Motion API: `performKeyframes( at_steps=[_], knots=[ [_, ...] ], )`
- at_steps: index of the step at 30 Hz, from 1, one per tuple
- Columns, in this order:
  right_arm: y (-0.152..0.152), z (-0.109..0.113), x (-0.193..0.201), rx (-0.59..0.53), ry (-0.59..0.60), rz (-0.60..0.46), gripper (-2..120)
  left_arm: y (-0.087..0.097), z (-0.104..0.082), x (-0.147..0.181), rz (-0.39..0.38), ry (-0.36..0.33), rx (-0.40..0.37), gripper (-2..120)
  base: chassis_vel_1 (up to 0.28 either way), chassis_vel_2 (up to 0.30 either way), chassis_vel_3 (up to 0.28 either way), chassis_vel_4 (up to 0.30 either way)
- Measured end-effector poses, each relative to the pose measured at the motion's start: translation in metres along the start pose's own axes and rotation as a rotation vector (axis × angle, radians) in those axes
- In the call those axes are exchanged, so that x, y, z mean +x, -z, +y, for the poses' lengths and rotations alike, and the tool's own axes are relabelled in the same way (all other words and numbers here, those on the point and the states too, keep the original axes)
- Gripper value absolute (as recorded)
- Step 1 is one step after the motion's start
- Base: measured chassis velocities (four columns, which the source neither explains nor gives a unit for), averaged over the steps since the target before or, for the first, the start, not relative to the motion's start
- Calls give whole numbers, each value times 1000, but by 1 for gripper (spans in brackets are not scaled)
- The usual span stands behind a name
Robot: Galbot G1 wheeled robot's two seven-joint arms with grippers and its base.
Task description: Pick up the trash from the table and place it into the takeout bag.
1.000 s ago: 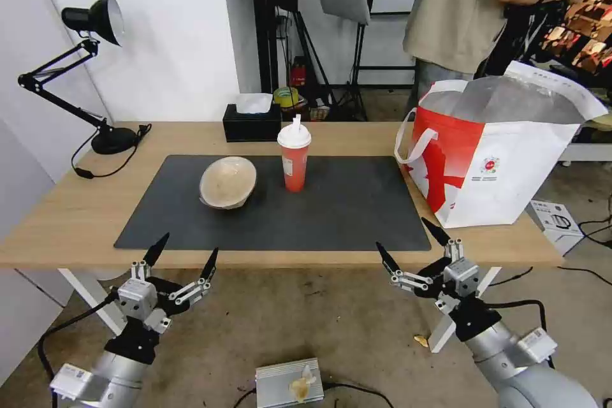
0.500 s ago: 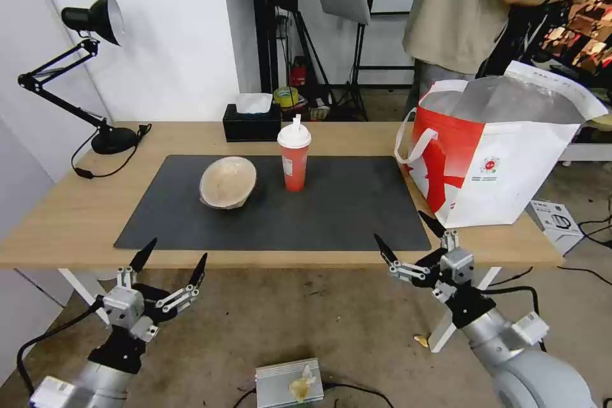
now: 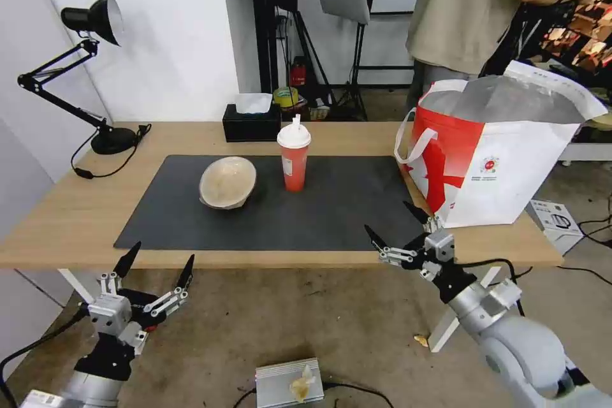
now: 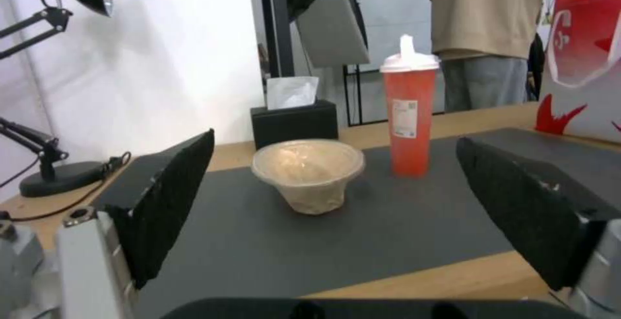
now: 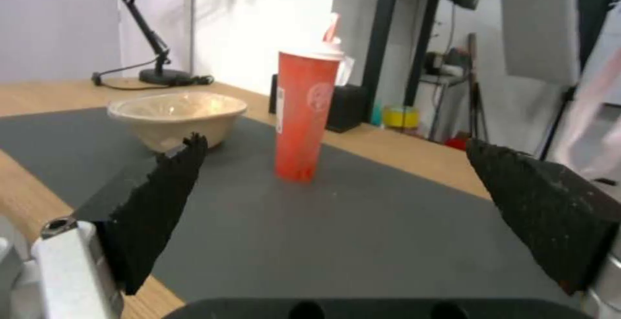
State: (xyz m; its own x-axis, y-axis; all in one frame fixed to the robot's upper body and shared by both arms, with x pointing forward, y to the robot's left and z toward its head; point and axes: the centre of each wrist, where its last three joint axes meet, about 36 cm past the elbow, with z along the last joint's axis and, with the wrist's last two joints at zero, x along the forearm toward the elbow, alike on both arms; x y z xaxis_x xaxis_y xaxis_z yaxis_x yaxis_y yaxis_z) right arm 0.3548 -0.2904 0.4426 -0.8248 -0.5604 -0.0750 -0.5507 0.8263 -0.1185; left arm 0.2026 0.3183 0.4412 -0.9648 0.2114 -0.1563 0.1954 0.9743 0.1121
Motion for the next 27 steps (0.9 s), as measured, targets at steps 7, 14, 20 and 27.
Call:
performKeyframes(
  at_steps=[7,14,20,27],
  knots=[
    [-10,1,-20,-14,50,47,100,-4,3,1,8,11,-6,100,0,0,0,0],
    [-16,2,-49,-11,100,62,100,-9,0,2,16,29,-3,100,0,0,0,0],
    [-13,-9,-86,-13,123,51,100,-7,2,6,15,55,-14,100,0,0,0,0],
    [-20,-12,-116,-26,139,55,100,-10,5,15,12,84,-25,100,0,0,0,0]
  ],
)
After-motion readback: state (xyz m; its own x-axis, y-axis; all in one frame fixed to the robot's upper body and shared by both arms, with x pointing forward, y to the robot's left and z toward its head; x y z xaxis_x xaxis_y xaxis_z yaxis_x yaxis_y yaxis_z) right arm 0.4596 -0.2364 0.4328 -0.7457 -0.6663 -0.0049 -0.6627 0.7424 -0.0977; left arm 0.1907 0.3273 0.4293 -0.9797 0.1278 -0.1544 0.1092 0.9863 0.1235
